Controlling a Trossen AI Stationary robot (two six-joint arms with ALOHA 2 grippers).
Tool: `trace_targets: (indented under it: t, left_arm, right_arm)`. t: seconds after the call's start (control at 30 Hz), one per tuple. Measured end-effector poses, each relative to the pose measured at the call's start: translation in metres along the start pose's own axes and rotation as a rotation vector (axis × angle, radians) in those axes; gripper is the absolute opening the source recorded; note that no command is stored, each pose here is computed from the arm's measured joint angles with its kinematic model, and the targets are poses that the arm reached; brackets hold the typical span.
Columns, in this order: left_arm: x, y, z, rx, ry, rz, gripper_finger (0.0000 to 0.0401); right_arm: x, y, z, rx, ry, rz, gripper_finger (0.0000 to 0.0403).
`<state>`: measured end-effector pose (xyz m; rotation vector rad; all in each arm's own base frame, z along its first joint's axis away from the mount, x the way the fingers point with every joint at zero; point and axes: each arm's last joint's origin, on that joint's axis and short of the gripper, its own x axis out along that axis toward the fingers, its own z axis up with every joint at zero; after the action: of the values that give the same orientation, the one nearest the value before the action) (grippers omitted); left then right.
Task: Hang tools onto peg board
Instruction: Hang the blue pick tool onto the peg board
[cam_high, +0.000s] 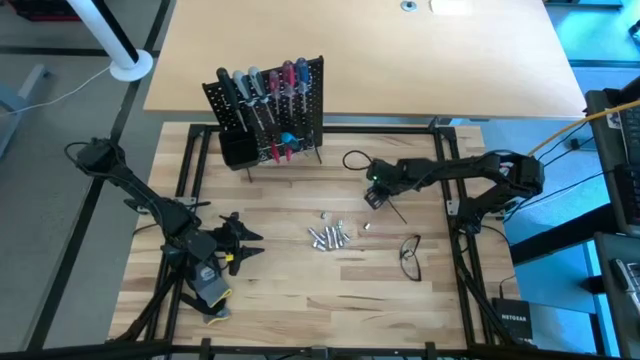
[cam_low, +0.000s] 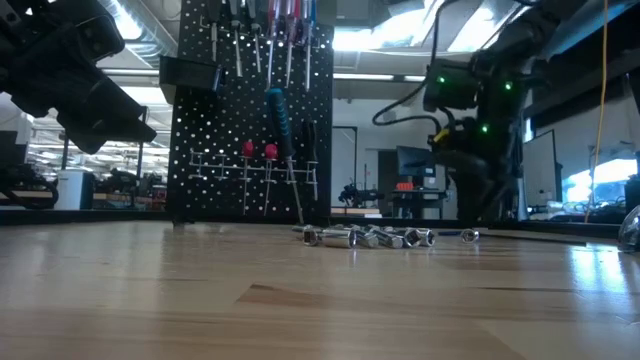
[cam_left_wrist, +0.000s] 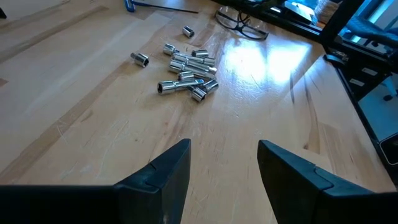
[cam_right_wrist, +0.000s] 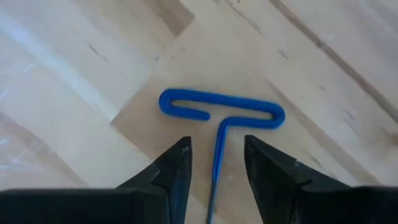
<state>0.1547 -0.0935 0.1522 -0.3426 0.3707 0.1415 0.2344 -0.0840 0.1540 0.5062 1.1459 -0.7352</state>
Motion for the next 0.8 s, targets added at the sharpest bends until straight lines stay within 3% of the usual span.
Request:
trace_targets:
  t: [0.33, 0.6, 0.8]
  left_arm:
    - [0.000, 0.000, 0.000, -0.003, 0.000, 0.000, 0.0175]
    - [0.000, 0.000, 0.000, -0.002, 0.001, 0.000, 0.0175]
    - [0.000, 0.000, 0.000, -0.003, 0.000, 0.000, 0.0175]
  right_arm:
    - [0.012, -0.013, 0.008, 0.064, 0.084, -0.006, 0.0146]
    - [0.036, -0.010, 0.006, 0.006, 0.167, -0.028, 0.0144]
    - [0.036, -0.009, 0.006, 0.002, 0.170, -0.012, 0.0088]
